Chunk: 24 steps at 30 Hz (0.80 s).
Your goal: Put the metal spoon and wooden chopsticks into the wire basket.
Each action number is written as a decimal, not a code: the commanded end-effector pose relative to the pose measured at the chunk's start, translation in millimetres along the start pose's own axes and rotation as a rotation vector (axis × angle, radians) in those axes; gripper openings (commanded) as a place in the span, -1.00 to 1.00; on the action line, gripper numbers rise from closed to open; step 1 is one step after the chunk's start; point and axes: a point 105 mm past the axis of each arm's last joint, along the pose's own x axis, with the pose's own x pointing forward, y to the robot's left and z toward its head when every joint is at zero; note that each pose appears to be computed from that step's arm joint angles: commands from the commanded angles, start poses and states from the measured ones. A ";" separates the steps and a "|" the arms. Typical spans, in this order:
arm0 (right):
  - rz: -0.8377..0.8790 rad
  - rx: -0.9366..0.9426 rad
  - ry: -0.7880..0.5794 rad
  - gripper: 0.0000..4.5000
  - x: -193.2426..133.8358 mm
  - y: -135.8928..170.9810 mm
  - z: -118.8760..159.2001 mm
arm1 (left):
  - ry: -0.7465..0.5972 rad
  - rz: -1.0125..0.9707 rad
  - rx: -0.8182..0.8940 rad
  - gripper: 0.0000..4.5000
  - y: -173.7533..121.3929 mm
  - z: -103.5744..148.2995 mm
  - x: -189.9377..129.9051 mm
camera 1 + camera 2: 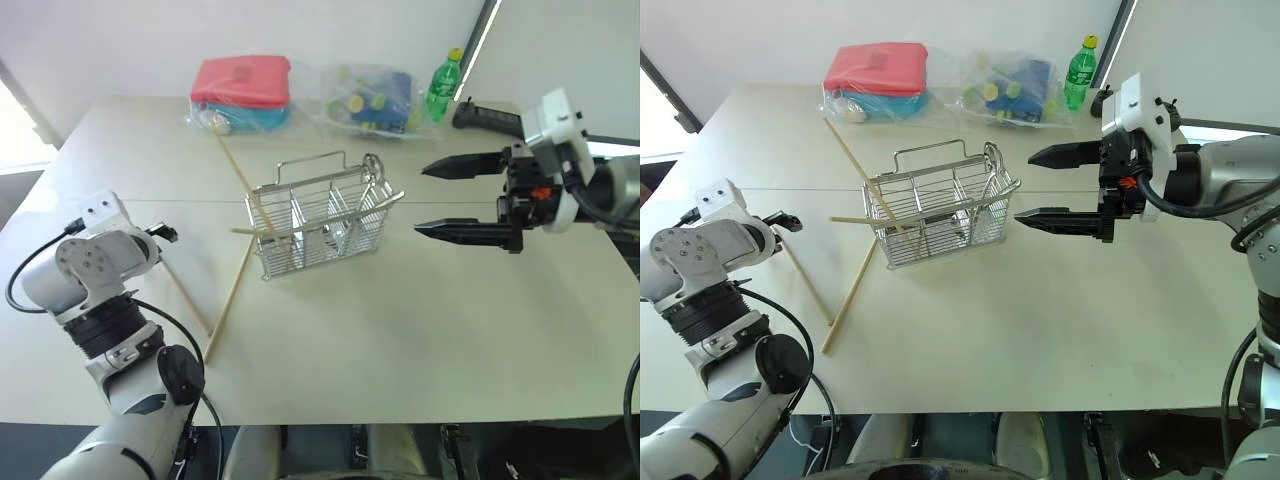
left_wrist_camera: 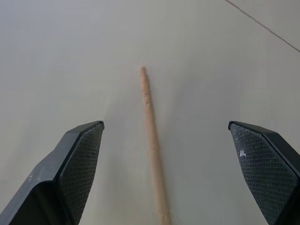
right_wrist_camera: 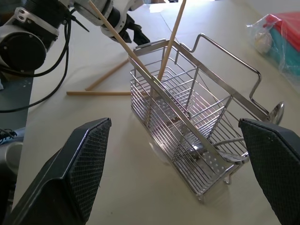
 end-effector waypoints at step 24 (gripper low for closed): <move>-0.006 0.038 0.011 1.00 -8.4 26.0 2.0 | 0.106 0.032 0.091 -0.28 -25.6 -13.7 53.5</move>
